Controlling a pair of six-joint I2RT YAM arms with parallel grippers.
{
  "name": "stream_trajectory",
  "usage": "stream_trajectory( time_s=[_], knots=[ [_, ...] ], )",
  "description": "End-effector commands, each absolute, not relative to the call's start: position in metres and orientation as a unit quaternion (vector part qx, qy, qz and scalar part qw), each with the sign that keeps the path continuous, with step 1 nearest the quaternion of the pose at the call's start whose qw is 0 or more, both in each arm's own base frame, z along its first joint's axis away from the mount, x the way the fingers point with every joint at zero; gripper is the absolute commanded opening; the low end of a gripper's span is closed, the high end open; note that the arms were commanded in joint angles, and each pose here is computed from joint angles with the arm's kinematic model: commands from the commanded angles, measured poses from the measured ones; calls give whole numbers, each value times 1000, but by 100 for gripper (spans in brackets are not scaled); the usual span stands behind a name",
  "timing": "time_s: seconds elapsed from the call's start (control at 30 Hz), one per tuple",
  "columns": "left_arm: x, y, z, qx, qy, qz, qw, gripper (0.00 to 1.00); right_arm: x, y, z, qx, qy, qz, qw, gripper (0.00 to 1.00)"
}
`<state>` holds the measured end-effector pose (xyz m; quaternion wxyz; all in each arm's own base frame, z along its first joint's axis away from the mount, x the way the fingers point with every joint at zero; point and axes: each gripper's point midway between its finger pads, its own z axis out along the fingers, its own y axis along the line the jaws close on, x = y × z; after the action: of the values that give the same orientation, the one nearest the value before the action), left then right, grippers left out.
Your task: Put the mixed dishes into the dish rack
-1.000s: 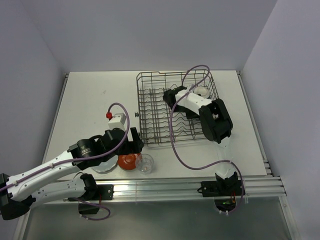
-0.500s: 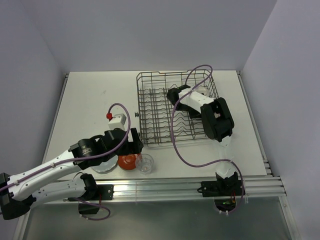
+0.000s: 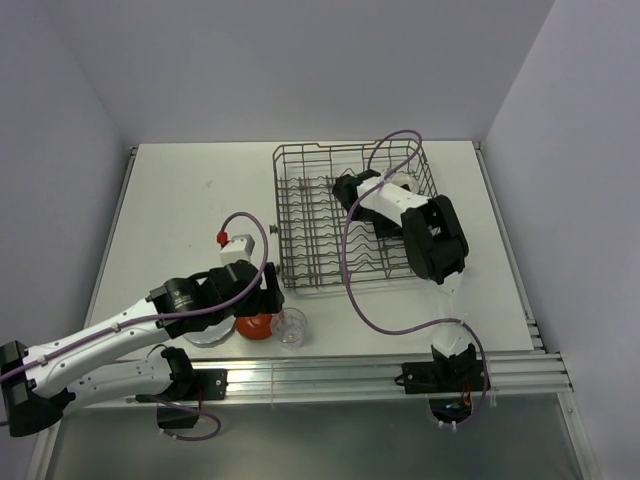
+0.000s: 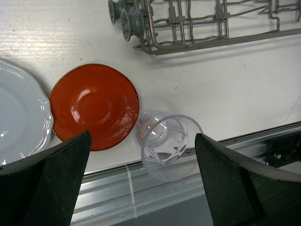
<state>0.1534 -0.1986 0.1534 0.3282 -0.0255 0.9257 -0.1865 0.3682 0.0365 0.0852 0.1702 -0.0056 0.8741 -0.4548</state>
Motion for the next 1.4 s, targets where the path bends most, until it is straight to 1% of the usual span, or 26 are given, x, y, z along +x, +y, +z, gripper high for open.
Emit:
stream_trajectory(
  time_s=[0.0,0.17,0.27,0.37,0.4,0.57,0.6,0.67,0.7,0.77,0.8,0.97,1.07,1.1,1.13,1.17,1.2,1.3,1.37],
  knots=[
    [151,-199,147,-33,929,-188,318,98,375,45,103,3,877,-431,211,93],
    [150,-200,142,-36,931,-186,311,98,376,56,108,7,886,-405,227,94],
    [149,-199,139,-38,933,-182,308,97,375,71,124,13,892,-373,254,94],
    [149,-198,134,-40,937,-172,302,96,370,90,154,29,900,-322,293,94],
    [149,-198,132,-40,938,-170,300,95,366,94,172,37,899,-304,313,94],
    [143,-200,115,-43,946,-163,277,86,333,116,237,53,891,-244,379,94],
    [141,-201,111,-44,947,-166,272,82,327,120,245,60,890,-230,389,94],
    [137,-204,104,-44,949,-173,261,79,308,128,266,58,889,-196,410,94],
    [135,-205,101,-44,949,-176,256,74,302,129,272,68,888,-181,417,94],
    [132,-207,93,-43,952,-177,247,73,285,133,286,68,886,-143,435,94],
    [129,-209,90,-42,953,-180,240,70,280,136,287,70,889,-126,435,94],
    [120,-215,76,-30,958,-176,224,64,251,137,296,71,890,-65,446,94],
    [117,-220,72,-22,960,-176,218,47,236,144,291,62,895,-34,440,94],
    [117,-221,72,-20,960,-176,217,36,233,147,289,60,897,-22,437,94],
    [115,-223,74,-16,959,-179,217,32,228,150,286,53,900,-9,432,94],
    [115,-225,78,-14,958,-184,219,28,222,158,281,47,904,27,424,94],
    [114,-225,81,-10,958,-187,218,18,219,162,279,39,905,45,421,94],
    [115,-228,102,-12,951,-208,229,0,206,175,270,27,904,115,410,94],
    [113,-231,119,-8,946,-227,232,0,194,185,261,11,906,161,392,94]
  ],
)
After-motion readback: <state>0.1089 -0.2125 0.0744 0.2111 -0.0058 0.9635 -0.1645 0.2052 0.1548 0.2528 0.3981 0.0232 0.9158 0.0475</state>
